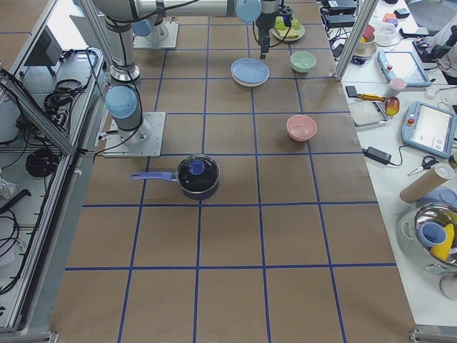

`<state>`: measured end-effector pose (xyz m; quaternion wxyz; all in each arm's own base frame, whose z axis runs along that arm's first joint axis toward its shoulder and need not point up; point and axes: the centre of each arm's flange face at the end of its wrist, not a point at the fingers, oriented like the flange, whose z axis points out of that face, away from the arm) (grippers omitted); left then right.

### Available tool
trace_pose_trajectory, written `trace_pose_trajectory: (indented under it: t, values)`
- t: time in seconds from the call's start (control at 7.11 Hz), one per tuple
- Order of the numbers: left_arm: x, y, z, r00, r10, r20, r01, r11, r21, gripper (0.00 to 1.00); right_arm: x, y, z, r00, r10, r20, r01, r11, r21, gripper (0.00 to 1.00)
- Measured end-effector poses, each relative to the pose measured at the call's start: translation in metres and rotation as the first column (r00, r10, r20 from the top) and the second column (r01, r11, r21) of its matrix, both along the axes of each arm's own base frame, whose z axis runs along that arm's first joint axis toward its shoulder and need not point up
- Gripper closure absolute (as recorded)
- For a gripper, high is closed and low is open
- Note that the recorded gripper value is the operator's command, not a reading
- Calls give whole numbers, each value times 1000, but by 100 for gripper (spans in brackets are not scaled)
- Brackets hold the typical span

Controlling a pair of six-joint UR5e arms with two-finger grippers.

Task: Stack three plates with pink and blue

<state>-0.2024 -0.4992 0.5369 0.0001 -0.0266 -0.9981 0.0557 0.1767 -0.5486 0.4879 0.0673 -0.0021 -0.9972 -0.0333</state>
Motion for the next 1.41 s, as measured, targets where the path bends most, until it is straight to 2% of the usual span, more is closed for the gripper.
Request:
trace_pose_trajectory:
  t: [0.14,0.28,0.42,0.56,0.84,1.12,1.41]
  values:
    - [0,1,1,1000,-15,1,15,1000,-7,0,-24,12,16,999,-31,-35,33,999,34,0]
    - [1,3,4,1000,-22,2,22,1000,-14,0,-46,27,22,997,-64,-47,67,995,72,0]
    - [1,6,7,1000,-25,1,25,1000,-20,0,-58,44,19,995,-83,-50,87,992,90,0]
    - [1,6,8,1000,-25,1,25,999,-22,0,-61,59,16,995,-92,-48,95,993,71,0]
    - [1,3,8,1000,-25,1,25,999,-28,0,-57,72,27,993,-122,-1,122,992,-19,0]
    - [-1,-12,-6,1000,-25,-2,25,999,-44,0,-48,56,37,988,-136,72,142,986,-87,0]
    - [-3,-16,-19,1000,-27,0,27,999,-36,0,-44,42,39,995,-50,92,59,993,-100,0]
